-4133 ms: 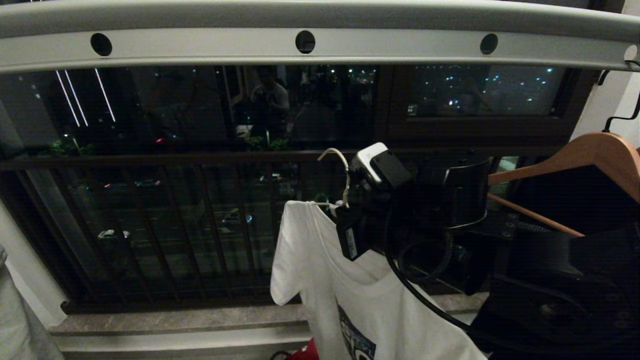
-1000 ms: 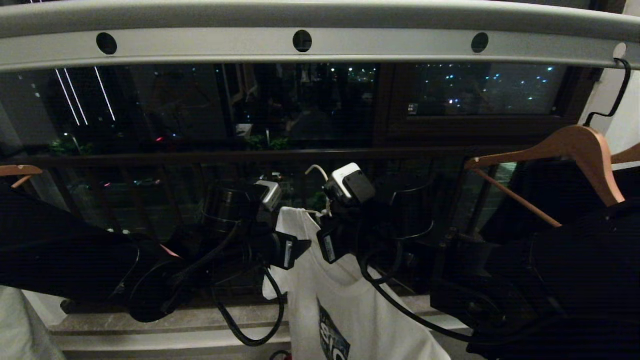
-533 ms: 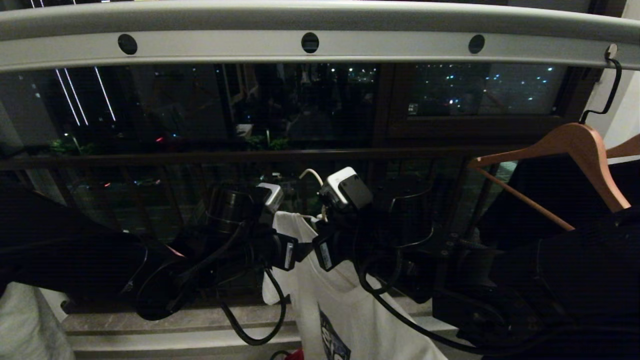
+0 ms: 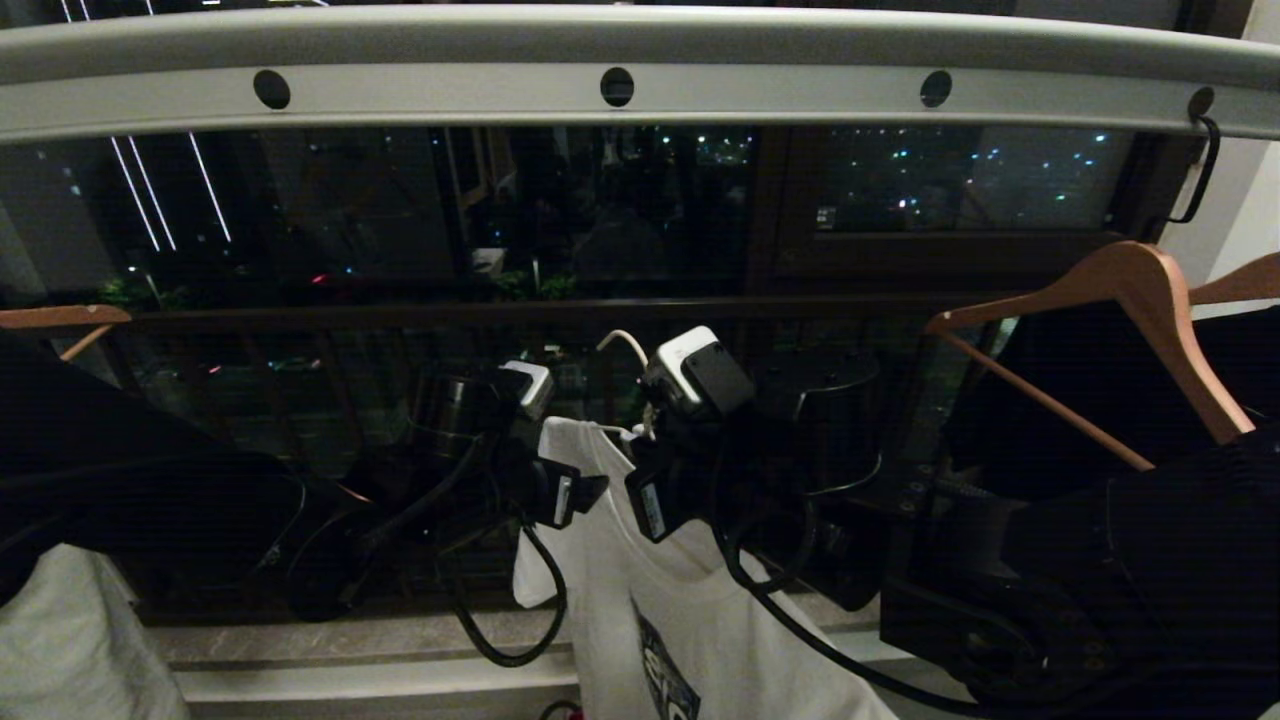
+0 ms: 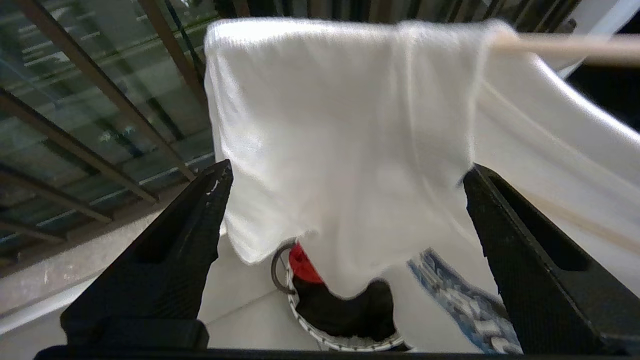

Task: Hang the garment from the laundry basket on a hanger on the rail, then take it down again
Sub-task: Take the clothes off the clothes rack

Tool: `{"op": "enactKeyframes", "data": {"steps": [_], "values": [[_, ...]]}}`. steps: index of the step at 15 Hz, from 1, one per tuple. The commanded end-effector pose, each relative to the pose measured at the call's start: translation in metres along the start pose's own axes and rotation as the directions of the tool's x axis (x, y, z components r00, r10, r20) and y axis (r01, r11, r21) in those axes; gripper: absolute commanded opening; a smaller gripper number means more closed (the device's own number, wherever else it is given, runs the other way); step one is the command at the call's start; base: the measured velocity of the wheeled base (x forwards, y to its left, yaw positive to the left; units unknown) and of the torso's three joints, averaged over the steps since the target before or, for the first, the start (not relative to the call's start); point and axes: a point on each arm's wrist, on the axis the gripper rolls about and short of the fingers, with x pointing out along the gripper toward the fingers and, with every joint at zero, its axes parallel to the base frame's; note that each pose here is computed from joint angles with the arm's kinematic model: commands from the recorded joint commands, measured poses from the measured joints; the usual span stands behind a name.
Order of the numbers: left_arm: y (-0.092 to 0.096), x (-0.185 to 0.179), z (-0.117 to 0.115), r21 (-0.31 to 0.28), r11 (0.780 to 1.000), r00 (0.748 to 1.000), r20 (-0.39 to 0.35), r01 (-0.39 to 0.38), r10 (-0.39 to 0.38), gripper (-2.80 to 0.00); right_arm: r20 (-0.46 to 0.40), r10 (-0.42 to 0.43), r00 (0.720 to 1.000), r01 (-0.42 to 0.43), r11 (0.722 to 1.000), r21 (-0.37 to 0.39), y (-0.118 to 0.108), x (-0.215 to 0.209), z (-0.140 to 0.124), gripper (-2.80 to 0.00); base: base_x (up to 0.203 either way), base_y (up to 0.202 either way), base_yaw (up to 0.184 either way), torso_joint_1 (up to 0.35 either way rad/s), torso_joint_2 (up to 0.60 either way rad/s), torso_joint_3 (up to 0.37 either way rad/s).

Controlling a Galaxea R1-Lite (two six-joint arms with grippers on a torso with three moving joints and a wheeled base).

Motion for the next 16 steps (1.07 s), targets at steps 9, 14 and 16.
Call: {"op": "enactKeyframes", "data": {"steps": [9, 14, 16], "values": [[0.001, 0.009, 0.005, -0.045, 0.999, 0.997, 0.067, -0.029, 0.032, 0.00, 0.005, 0.009, 1.000, -0.009, 1.000, -0.004, 0.004, -0.002, 0.001, -2.80, 0.000, 0.000, 0.000, 0.000, 0.00, 0.000], [-0.013, 0.005, 0.004, -0.052, 0.999, 0.998, 0.065, 0.010, -0.007, 0.00, 0.004, 0.009, 1.000, -0.009, 1.000, -0.004, 0.004, -0.002, 0.001, -2.80, 0.000, 0.000, 0.000, 0.000, 0.00, 0.000], [-0.013, 0.007, 0.001, -0.052, 0.999, 0.998, 0.058, 0.003, 0.000, 0.00, 0.005, 0.012, 1.000, -0.012, 1.000, -0.004, 0.005, -0.002, 0.001, -2.80, 0.000, 0.000, 0.000, 0.000, 0.00, 0.000]]}}
